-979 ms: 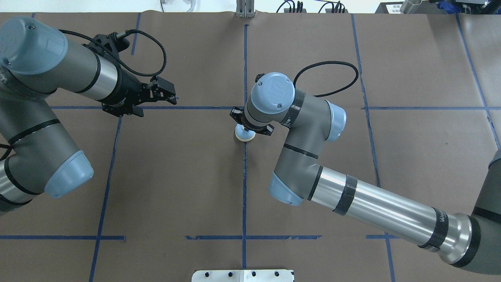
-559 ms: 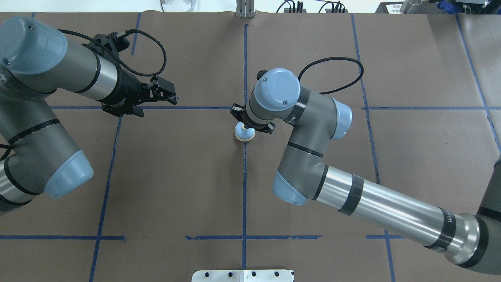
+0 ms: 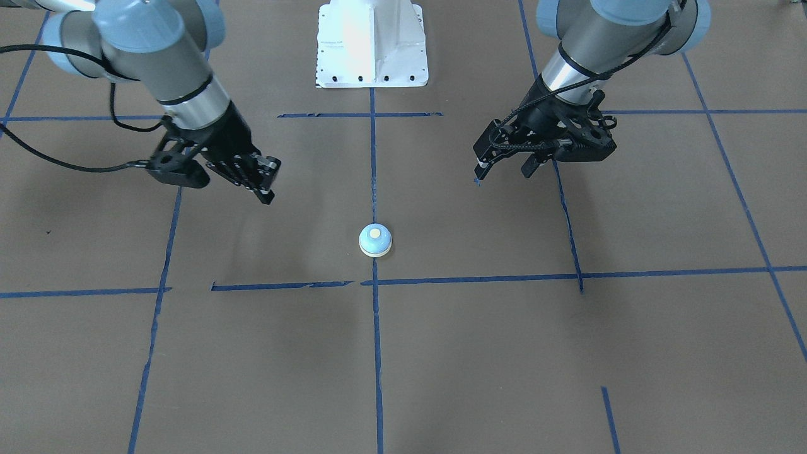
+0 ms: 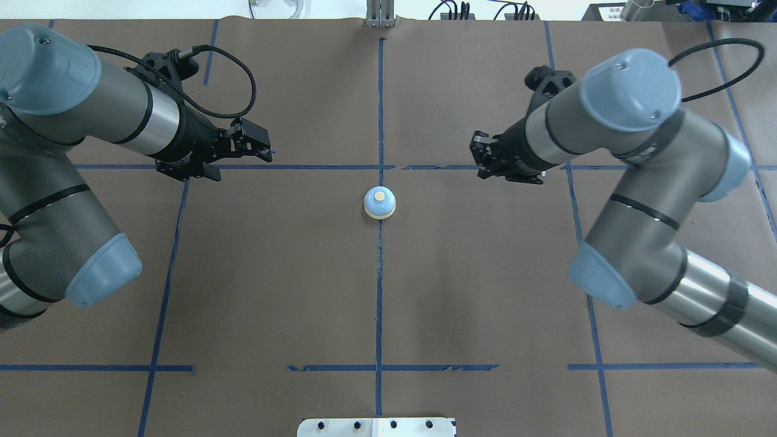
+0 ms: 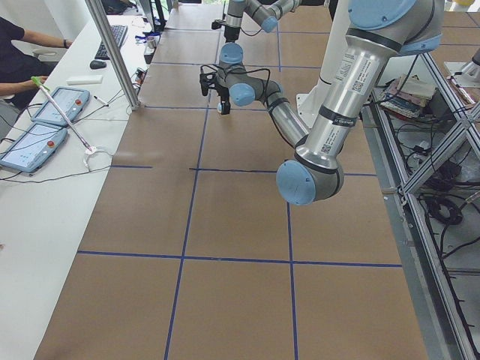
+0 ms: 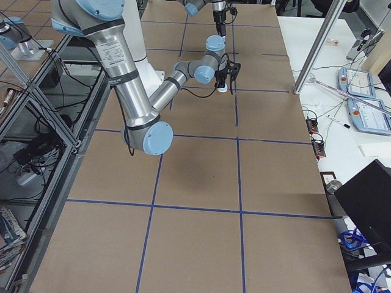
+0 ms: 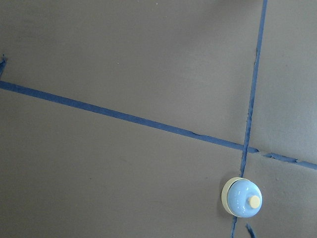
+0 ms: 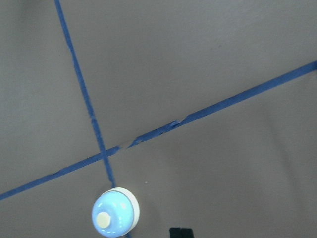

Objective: Place and press bell with both arms

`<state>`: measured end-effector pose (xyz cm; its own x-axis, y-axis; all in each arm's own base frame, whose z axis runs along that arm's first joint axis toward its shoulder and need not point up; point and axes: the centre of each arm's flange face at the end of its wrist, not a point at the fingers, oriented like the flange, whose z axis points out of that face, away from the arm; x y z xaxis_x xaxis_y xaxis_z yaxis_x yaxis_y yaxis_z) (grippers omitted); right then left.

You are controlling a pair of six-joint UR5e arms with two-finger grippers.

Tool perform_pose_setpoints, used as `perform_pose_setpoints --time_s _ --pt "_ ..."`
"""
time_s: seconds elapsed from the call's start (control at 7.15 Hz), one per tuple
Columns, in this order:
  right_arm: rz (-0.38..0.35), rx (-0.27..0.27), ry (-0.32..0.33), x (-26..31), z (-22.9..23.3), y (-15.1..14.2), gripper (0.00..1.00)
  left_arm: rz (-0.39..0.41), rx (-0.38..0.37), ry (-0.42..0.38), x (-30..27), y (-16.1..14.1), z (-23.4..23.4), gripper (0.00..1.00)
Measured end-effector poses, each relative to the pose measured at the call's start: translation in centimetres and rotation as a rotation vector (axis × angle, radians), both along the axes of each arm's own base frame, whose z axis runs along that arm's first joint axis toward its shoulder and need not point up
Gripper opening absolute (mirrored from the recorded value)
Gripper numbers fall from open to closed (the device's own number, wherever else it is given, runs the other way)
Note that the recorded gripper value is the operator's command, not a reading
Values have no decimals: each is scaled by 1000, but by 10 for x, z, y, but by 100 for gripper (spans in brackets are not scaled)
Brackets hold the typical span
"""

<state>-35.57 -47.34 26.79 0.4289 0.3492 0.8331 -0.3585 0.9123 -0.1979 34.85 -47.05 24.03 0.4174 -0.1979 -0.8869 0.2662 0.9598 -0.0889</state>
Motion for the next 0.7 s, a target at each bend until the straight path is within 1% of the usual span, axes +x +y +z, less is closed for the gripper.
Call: perform_pose_setpoints --time_s 0.14,0.28,0.56,0.7 --pt "-10 9 22 49 31 2 100 13 9 -14 -11 5 13 100" --pt "-27 43 60 97 63 8 100 52 45 -39 -35 7 35 100" --pt "-81 116 144 187 125 9 100 137 132 -90 -117 1 96 100" --pt "-125 152 177 252 172 8 100 184 202 -136 -169 6 139 100"
